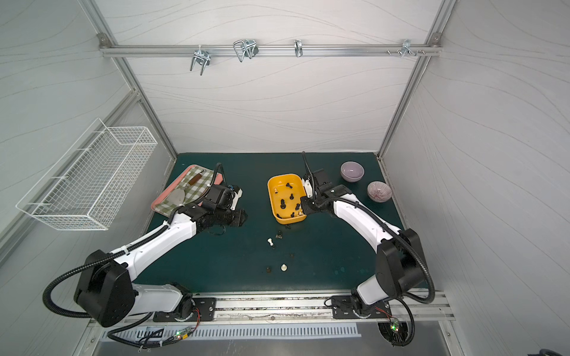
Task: Put the chess pieces into the storage box
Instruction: Place the chess piece in the storage box, then pick up the chess piece at the center of the board.
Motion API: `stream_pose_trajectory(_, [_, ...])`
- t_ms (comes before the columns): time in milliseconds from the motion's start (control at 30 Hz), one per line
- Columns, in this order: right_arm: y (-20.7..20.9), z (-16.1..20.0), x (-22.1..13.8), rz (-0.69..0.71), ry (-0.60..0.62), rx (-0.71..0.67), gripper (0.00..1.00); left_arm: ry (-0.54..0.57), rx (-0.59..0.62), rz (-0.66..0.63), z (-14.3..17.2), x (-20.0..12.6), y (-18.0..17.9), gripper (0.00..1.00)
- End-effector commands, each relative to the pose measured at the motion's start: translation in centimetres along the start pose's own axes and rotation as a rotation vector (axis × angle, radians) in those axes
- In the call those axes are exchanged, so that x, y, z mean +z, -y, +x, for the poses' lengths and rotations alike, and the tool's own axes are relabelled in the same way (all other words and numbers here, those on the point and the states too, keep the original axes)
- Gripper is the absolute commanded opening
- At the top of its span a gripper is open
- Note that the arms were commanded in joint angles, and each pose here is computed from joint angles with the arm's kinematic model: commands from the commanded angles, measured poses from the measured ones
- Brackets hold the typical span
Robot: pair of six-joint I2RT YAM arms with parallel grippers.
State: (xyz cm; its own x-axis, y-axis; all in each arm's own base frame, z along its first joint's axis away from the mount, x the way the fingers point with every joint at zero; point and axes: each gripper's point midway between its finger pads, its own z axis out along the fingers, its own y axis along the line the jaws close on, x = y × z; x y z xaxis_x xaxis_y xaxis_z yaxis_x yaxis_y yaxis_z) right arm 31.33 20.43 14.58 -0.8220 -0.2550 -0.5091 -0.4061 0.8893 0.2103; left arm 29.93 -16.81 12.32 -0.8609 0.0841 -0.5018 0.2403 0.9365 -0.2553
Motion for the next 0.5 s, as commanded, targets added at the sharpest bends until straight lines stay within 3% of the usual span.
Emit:
stream_pose_trajectory(0, [0.6, 1.6, -1.1, 0.016, 0.002, 0.033, 0.21, -0.017, 0.009, 0.002, -0.1, 0.3, 0.0, 0.43])
stream_pose_trajectory(467, [1.9, 8.8, -1.0, 0.035, -0.068, 0.155, 0.21, -0.060, 0.016, 0.008, 1.0, 1.4, 0.3, 0.43])
